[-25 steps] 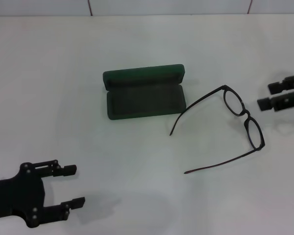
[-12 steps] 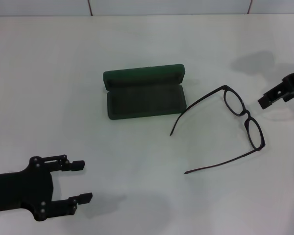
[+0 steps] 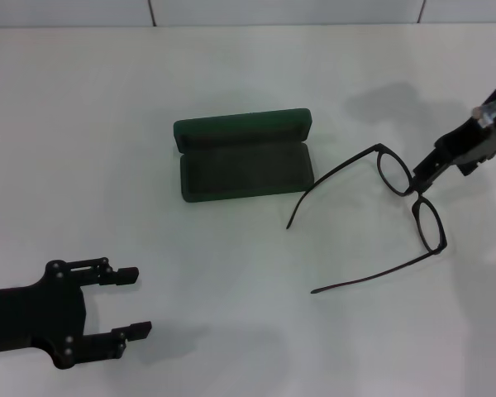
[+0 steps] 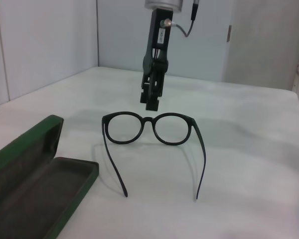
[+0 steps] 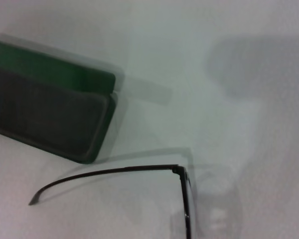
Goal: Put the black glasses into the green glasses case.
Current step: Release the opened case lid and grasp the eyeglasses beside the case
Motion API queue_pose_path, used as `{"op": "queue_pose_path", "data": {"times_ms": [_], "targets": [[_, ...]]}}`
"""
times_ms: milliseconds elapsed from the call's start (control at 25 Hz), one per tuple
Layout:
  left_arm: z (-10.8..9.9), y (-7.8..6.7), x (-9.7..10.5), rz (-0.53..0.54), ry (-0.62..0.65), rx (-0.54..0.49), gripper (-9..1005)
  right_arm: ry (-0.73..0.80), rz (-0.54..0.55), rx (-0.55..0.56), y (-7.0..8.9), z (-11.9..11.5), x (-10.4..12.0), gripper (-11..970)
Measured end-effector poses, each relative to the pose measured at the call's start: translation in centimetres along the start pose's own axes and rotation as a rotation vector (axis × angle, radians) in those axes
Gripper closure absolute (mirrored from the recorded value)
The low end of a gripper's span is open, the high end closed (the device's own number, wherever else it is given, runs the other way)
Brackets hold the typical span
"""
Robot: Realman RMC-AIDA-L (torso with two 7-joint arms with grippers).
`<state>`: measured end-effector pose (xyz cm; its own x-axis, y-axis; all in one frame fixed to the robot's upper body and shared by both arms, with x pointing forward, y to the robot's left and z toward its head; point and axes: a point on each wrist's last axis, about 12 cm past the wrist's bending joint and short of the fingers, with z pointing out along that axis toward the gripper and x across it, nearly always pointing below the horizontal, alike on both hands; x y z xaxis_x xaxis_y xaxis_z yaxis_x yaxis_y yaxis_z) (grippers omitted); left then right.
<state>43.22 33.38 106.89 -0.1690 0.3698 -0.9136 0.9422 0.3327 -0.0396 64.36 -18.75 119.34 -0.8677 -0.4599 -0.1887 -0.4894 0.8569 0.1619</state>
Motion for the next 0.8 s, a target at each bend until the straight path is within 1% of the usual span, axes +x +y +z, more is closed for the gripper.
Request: {"op": "queue_pose_path", "data": {"times_ms": [160, 280, 480, 640, 800], "targets": [[0.0, 0.0, 0.0, 0.0, 0.0, 0.0, 322, 0.016, -0.002, 0.029, 0.8, 1.0, -0.4, 167], [0.0, 0.0, 0.0, 0.001, 0.0, 0.0, 323, 0.013, -0.001, 0.033, 1.1, 1.4, -0.5, 168], [0.0, 0.0, 0.0, 0.003, 0.0, 0.0, 323, 0.0, 0.002, 0.023, 1.5, 1.6, -0.8, 169], [0.0, 0.0, 0.0, 0.007, 0.0, 0.0, 323, 0.014, -0.002, -0.002, 2.0, 2.3, -0.7, 170], [0.1, 0.1, -0.1, 0.01, -0.001, 0.002, 324, 0.02, -0.001, -0.008, 2.1, 2.8, -0.7, 171]]}}
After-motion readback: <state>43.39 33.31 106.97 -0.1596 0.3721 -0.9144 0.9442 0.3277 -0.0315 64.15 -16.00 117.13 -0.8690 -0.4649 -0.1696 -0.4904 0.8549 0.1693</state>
